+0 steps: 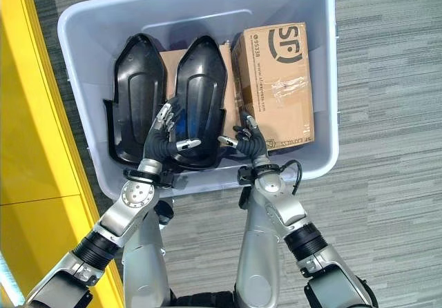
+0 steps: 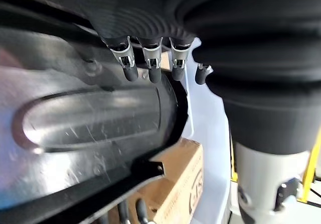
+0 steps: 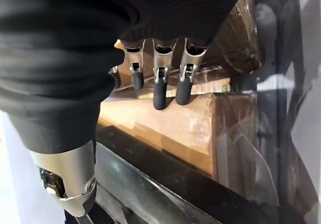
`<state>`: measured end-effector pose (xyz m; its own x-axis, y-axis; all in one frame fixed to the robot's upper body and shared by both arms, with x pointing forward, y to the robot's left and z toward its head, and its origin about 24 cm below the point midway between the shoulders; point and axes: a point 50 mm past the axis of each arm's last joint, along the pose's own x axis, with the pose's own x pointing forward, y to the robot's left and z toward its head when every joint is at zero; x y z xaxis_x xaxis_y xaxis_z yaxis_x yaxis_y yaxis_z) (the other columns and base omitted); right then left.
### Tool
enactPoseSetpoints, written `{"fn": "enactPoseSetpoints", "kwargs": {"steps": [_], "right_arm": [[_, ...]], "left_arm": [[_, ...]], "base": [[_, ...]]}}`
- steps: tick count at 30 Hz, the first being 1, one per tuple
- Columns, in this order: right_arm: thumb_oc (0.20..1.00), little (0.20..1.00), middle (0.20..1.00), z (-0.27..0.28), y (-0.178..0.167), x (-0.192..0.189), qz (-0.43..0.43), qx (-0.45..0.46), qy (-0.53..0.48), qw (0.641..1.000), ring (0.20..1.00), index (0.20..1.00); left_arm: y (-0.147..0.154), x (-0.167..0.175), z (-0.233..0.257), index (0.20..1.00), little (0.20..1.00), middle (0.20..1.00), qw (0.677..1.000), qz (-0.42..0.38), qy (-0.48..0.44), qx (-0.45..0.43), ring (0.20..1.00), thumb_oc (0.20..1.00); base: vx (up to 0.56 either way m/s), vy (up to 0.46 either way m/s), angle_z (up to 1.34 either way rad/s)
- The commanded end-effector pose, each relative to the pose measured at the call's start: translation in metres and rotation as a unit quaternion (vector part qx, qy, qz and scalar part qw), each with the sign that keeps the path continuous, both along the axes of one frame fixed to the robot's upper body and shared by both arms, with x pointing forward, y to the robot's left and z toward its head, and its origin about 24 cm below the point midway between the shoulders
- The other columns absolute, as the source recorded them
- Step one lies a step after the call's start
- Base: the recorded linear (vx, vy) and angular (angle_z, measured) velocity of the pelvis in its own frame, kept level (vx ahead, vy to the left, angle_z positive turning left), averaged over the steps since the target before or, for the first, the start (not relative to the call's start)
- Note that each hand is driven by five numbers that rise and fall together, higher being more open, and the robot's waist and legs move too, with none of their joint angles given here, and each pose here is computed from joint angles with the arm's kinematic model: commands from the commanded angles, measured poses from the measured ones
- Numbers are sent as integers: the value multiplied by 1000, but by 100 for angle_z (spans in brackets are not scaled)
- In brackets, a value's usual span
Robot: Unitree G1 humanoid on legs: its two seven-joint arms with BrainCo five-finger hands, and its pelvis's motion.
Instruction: Move parts from the plastic box to the shelf.
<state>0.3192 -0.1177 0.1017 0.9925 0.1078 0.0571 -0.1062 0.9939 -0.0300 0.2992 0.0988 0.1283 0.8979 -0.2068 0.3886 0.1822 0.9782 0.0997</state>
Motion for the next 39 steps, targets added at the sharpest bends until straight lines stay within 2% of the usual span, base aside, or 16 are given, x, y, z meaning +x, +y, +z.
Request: {"fn": "enactPoseSetpoints", "kwargs": {"steps": [1, 13, 18, 21, 22, 24, 26, 27, 31, 34, 39], "right_arm": [[1000, 1000, 1000, -6, 18, -6, 27, 29, 21, 999, 1000, 1000], [1000, 1000, 1000, -3, 30, -4, 48, 23, 25, 998, 1000, 1000], [1000, 1000, 1000, -4, 30, -2, 45, 37, 33, 998, 1000, 1000], [1000, 1000, 1000, -6, 29, -2, 41, 42, 34, 998, 1000, 1000], [1000, 1000, 1000, -5, 28, -2, 42, 39, 34, 998, 1000, 1000], [1000, 1000, 1000, -7, 28, -3, 42, 35, 34, 998, 1000, 1000], [1000, 1000, 1000, -7, 27, -4, 41, 33, 33, 998, 1000, 1000], [1000, 1000, 1000, -8, 24, -4, 40, 30, 29, 998, 1000, 1000], [1000, 1000, 1000, -7, 23, -4, 41, 26, 25, 999, 1000, 1000], [1000, 1000, 1000, -8, 21, -4, 40, 23, 23, 999, 1000, 1000], [1000, 1000, 1000, -5, 20, -3, 35, 21, 11, 999, 1000, 1000]], "left_arm": [[-15, -14, 22, 1000, 1000, 1000, 995, -69, -63, -31, 1000, 1000], [-42, -20, 39, 1000, 1000, 1000, 985, -136, -95, -40, 1000, 1000], [-48, -22, 50, 1000, 1000, 1000, 983, -134, -115, -53, 1000, 1000], [-44, -22, 57, 1000, 1000, 1000, 984, -83, -153, -45, 1000, 1000], [-37, -23, 61, 1000, 1000, 1000, 981, -36, -185, -37, 1000, 1000], [-27, -24, 63, 1000, 1000, 1000, 977, 6, -210, -40, 1000, 1000], [-13, -28, 66, 1000, 1000, 1000, 962, 67, -261, -33, 1000, 1000], [3, -31, 69, 1000, 1000, 1000, 946, 127, -296, -44, 1000, 1000], [28, -35, 73, 1000, 1000, 1000, 913, 208, -344, -67, 1000, 1000], [45, -40, 80, 1000, 1000, 1000, 884, 254, -383, -83, 1000, 1000], [57, -35, 82, 1000, 1000, 1000, 883, 280, -365, -91, 1000, 1000]], "base": [[0, 0, 0], [0, 0, 0], [0, 0, 0], [0, 0, 0], [0, 0, 0], [0, 0, 0], [0, 0, 0], [0, 0, 0], [0, 0, 0], [4, 5, 2], [3, 1, 2]]}}
